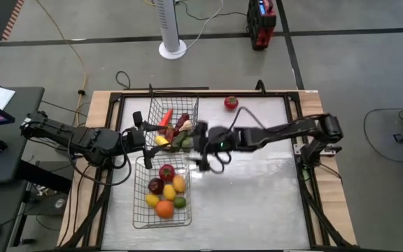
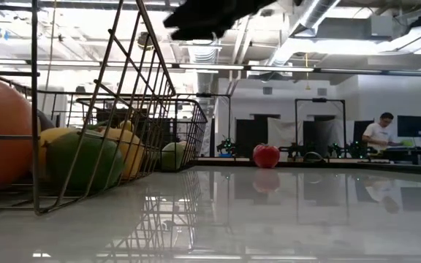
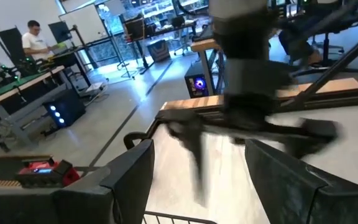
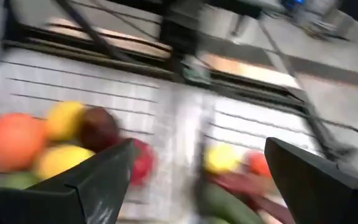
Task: Sort produce into baskets
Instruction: Put the red tomato into the gold wire basket
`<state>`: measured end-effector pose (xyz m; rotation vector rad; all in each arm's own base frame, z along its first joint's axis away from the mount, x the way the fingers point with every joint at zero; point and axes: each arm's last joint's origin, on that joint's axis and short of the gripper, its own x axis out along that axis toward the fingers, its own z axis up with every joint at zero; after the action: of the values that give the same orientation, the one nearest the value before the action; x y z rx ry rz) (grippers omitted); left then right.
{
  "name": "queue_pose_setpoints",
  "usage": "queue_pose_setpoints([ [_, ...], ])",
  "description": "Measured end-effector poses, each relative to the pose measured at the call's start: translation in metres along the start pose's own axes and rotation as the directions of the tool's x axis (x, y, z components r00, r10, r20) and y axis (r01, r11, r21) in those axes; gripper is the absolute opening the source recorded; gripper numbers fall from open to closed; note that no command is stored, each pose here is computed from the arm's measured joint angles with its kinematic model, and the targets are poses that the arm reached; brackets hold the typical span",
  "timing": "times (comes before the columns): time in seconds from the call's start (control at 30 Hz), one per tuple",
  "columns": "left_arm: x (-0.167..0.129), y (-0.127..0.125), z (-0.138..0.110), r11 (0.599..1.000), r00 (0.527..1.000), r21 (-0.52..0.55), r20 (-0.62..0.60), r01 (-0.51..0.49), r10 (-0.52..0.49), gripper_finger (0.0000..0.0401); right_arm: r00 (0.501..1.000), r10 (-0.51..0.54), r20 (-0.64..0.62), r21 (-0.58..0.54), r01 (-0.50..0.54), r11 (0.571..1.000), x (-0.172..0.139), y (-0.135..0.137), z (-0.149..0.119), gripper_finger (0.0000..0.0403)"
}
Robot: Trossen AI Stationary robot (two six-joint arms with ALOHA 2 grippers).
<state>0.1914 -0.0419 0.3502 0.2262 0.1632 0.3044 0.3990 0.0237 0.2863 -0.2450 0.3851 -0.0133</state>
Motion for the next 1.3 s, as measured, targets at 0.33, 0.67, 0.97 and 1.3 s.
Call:
queue_pose_setpoints([
  [0.33,0.0,0.0,-0.002,1.0,1.0,0.009,-0.02,-0.019,0.019,0.0242,0.96,-0.227,-0.162,0.079,0.242,0.967,-0.026,-0.092,-0.054,0.0385],
  [0.67,0.0,0.0,-0.004,0.999,0.999,0.042,-0.034,-0.024,0.025,0.0242,0.853,-0.405,-0.33,0.216,0.486,0.847,-0.061,-0.2,-0.115,0.0385],
  [0.97,0.0,0.001,-0.005,0.997,0.996,0.055,-0.054,-0.062,0.065,0.0242,0.755,-0.4,-0.52,0.24,0.578,0.78,-0.06,-0.242,-0.183,0.0385],
  [1.3,0.0,0.001,-0.007,0.996,0.995,0.062,-0.073,-0.062,0.067,0.0242,0.712,-0.267,-0.65,0.313,0.571,0.759,-0.058,-0.237,-0.211,0.0384],
])
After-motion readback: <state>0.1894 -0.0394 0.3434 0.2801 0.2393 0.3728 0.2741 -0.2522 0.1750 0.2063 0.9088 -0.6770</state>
